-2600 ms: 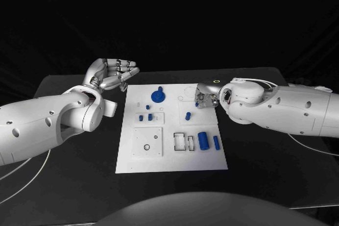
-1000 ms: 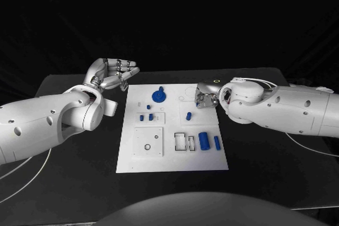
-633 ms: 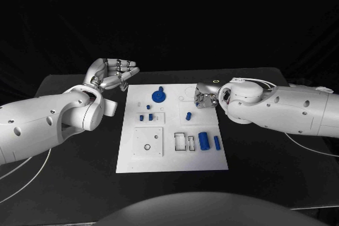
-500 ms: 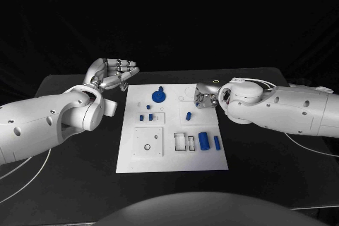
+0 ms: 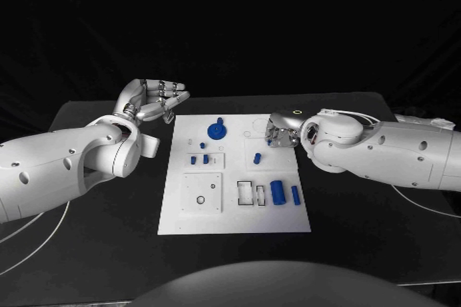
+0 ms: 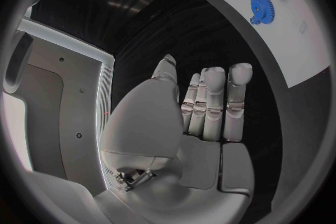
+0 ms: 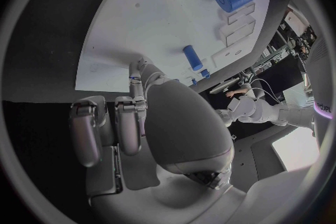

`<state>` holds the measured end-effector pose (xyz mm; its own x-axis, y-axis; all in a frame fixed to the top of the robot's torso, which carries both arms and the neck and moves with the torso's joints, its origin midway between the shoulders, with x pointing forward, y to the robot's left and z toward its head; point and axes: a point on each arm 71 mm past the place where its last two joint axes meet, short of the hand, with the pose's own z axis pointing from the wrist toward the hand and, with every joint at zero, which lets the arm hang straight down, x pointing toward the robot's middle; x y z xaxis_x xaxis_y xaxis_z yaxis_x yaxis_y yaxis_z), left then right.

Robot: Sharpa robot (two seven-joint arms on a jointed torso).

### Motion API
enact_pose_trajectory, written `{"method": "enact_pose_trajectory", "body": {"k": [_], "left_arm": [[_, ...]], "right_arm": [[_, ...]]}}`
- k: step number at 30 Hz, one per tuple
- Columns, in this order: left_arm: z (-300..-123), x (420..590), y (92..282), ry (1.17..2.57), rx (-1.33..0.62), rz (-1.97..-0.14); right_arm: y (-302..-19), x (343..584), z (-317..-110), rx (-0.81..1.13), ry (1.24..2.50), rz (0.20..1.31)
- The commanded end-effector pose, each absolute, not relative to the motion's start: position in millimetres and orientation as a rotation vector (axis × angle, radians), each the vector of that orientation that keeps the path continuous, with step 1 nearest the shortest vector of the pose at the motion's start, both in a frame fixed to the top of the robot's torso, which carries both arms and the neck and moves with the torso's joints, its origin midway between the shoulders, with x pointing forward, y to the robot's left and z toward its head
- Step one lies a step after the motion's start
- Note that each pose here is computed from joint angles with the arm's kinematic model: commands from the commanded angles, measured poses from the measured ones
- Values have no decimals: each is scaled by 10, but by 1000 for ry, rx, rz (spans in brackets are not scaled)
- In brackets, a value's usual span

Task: Assemble the parts on the task board

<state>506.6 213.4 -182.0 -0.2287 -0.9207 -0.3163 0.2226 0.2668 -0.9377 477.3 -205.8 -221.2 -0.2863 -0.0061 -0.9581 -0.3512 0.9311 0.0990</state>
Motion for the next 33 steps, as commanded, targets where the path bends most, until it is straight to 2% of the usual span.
{"method": "enact_pose_trajectory", "body": {"k": [1,20,27,33], "left_arm": [[-1815,5060,2119,1379,-712,-1260],[-1818,5074,2114,1380,-712,-1257],[-1821,5090,2101,1382,-710,-1258],[-1826,5114,2075,1384,-706,-1260]], "right_arm": [[-2018,4745,-2151,-242,1776,415],[-2005,4686,-1800,-184,1686,506],[-1801,4611,-1728,-197,1690,592],[-1519,4531,-1725,-249,1724,674]]}}
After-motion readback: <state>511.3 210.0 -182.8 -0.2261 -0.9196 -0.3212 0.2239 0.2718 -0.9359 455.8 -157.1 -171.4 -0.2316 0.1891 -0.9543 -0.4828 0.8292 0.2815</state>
